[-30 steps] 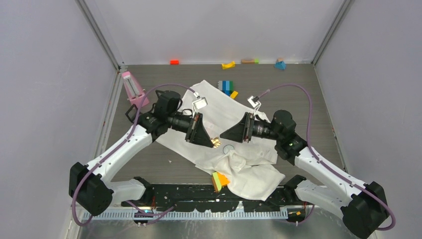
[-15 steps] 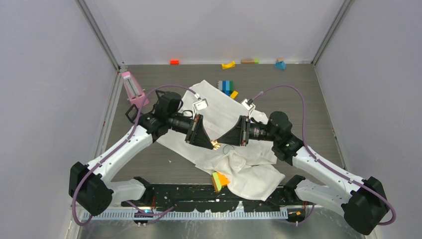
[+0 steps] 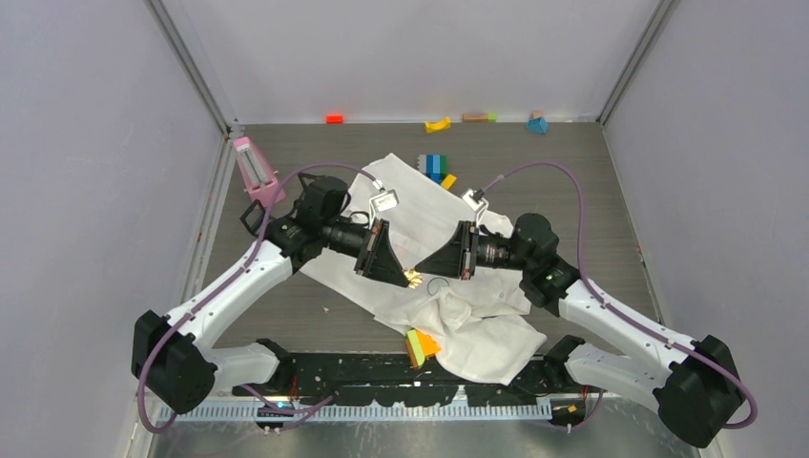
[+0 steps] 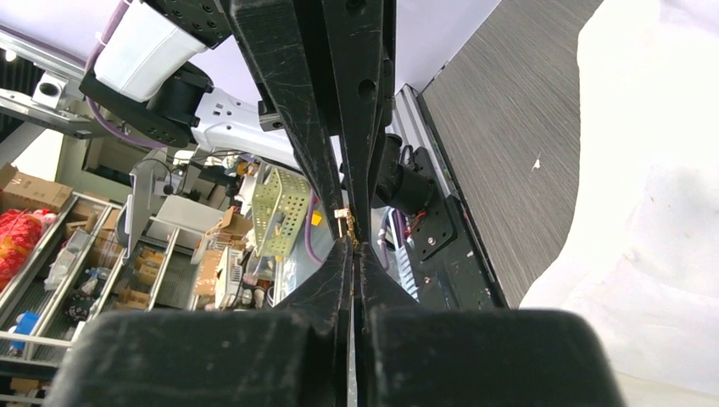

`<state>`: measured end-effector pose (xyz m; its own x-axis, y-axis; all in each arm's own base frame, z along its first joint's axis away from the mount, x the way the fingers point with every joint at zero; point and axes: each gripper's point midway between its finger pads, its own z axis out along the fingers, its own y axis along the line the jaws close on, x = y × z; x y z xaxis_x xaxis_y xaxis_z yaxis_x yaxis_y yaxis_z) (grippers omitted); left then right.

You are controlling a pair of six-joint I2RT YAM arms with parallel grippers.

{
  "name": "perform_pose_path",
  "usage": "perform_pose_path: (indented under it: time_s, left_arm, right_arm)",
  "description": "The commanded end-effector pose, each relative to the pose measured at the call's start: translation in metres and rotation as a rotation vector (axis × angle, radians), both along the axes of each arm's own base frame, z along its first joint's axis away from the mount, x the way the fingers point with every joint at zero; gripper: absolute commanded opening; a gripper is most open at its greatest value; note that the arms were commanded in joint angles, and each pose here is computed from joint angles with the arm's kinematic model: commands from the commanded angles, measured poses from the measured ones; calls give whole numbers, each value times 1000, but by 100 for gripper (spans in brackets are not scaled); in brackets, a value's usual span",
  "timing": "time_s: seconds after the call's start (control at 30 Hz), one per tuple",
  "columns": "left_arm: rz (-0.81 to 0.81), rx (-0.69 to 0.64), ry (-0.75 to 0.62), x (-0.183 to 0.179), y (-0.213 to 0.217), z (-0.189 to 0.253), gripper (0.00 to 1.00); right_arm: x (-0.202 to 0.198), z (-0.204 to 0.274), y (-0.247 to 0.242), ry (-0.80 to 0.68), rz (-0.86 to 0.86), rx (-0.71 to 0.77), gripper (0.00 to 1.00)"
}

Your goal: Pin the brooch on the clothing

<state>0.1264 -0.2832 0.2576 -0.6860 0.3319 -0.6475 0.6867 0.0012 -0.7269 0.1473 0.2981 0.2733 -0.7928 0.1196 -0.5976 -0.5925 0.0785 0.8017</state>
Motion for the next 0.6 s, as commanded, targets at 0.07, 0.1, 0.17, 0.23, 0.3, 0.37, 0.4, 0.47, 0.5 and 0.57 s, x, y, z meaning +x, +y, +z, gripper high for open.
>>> perform_pose_path:
  time_s: [0.07,0.1,0.17,0.23,0.3,0.37,0.4,0.47,0.5,0.57]
  left_arm:
    - [34,-21,-66,5,-2,8,47]
    - [43,-21,-70,6,-2,9,61]
    - [52,-39,-89,7,-2,15,77]
    - [65,-57,-101,8,-3,19,88]
    - [76,-73,-113,9,-2,23,97]
    - [87,-86,-137,10,1,29,100]
    - [93,-93,-144,11,2,31,100]
    - [109,-113,-150,14,3,37,100]
    - [120,-130,-155,16,3,39,99]
    - [143,-167,-149,19,3,45,95]
  right_arm:
    - [14,15,-3,-81,-119,52,1]
    - [15,22,-6,-100,-138,74,1]
    - [19,30,-10,-123,-187,104,1]
    - [23,38,-14,-147,-230,125,1]
    - [27,44,-18,-172,-271,150,1]
    - [29,52,-23,-195,-306,186,1]
    - [29,58,-26,-211,-322,212,1]
    - [30,63,-29,-224,-338,231,1]
    - [30,64,-29,-226,-342,235,1]
    - [31,64,-28,-228,-341,232,1]
